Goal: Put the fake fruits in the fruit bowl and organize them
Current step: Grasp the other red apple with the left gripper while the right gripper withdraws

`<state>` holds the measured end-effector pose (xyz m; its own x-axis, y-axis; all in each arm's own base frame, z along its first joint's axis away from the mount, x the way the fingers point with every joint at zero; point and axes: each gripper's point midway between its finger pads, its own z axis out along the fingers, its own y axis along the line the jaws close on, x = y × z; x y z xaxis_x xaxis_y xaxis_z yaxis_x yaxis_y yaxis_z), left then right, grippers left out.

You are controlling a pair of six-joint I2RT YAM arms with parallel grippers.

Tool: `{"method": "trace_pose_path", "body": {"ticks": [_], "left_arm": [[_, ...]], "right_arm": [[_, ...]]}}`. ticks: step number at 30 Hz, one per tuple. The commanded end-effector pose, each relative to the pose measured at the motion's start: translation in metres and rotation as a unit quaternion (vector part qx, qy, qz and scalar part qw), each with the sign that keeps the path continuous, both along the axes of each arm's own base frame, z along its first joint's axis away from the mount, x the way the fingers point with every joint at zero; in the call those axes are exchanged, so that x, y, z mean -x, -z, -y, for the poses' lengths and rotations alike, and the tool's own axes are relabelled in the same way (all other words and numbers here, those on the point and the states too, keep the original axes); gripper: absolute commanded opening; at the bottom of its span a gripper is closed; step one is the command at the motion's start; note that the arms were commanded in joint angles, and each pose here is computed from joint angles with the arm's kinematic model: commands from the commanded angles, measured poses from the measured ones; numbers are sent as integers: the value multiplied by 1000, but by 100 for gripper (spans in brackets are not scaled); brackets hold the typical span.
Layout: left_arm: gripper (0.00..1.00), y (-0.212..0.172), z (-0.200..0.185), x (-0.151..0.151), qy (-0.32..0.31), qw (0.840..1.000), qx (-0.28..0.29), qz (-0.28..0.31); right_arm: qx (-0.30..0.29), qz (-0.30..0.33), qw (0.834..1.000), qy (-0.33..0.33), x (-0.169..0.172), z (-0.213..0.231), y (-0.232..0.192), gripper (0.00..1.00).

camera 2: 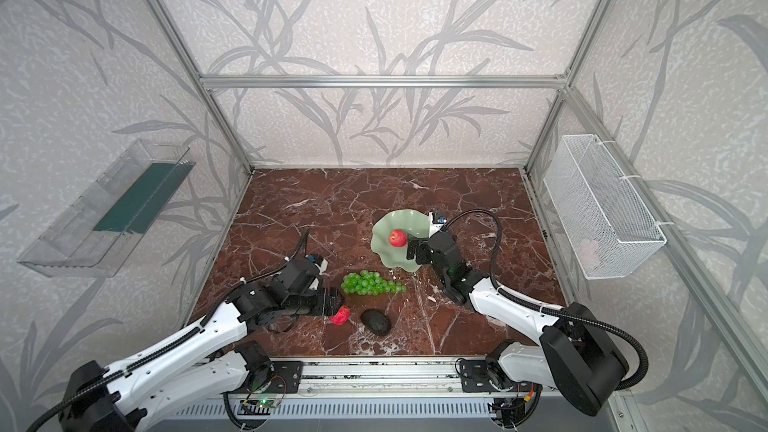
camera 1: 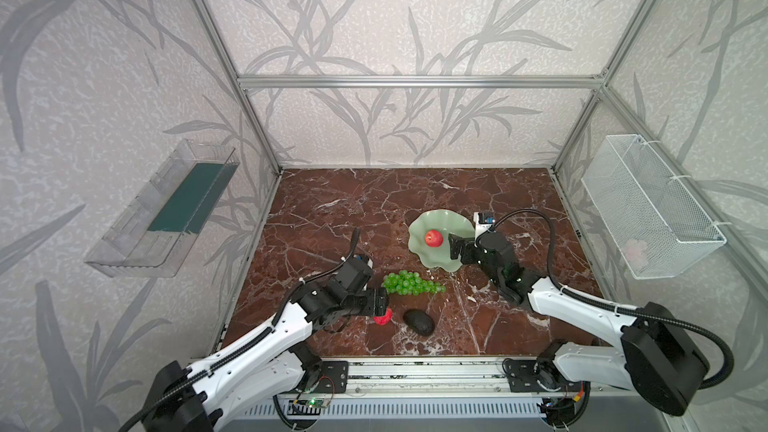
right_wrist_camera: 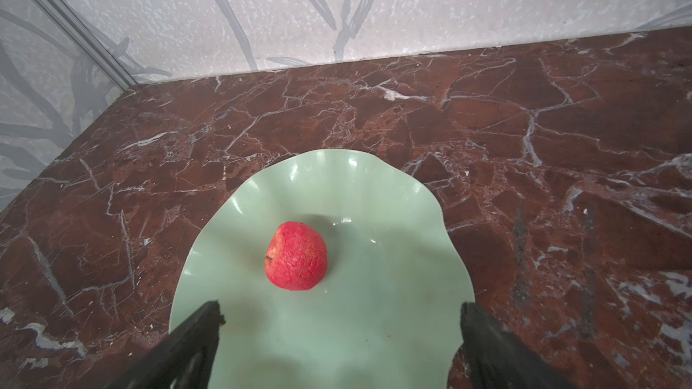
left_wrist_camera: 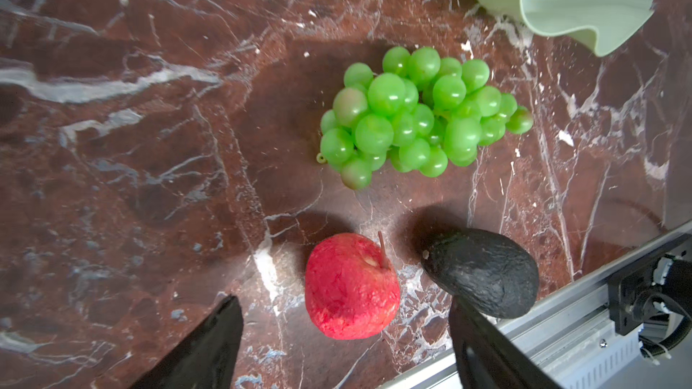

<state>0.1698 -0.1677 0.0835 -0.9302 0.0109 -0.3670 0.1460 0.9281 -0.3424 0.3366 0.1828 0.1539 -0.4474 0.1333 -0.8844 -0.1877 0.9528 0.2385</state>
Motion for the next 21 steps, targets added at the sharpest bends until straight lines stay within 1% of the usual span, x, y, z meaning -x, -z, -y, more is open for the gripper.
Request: {"method": "trace_pose_path", "body": {"ticks": [1, 3, 8, 16, 21], "left_arm": [[86, 14, 4, 5, -7, 999, -20, -25], [86, 24, 6, 11, 2, 999, -36, -40], [86, 41, 5, 12, -3, 998, -54, -45], [85, 44, 9, 3, -2, 998, -60, -32], [81, 47, 15, 0, 13, 997, -67, -41]], "right_arm": [[-16, 18, 1000, 14, -2, 5, -10, 99], [-16, 18, 1000, 19, 0, 8, -9, 99], [-19, 19, 999, 29, 2, 16, -6, 99], [-19, 21, 999, 34, 5, 23, -6, 99], [-17, 19, 999, 37, 6, 26, -4, 99]]}}
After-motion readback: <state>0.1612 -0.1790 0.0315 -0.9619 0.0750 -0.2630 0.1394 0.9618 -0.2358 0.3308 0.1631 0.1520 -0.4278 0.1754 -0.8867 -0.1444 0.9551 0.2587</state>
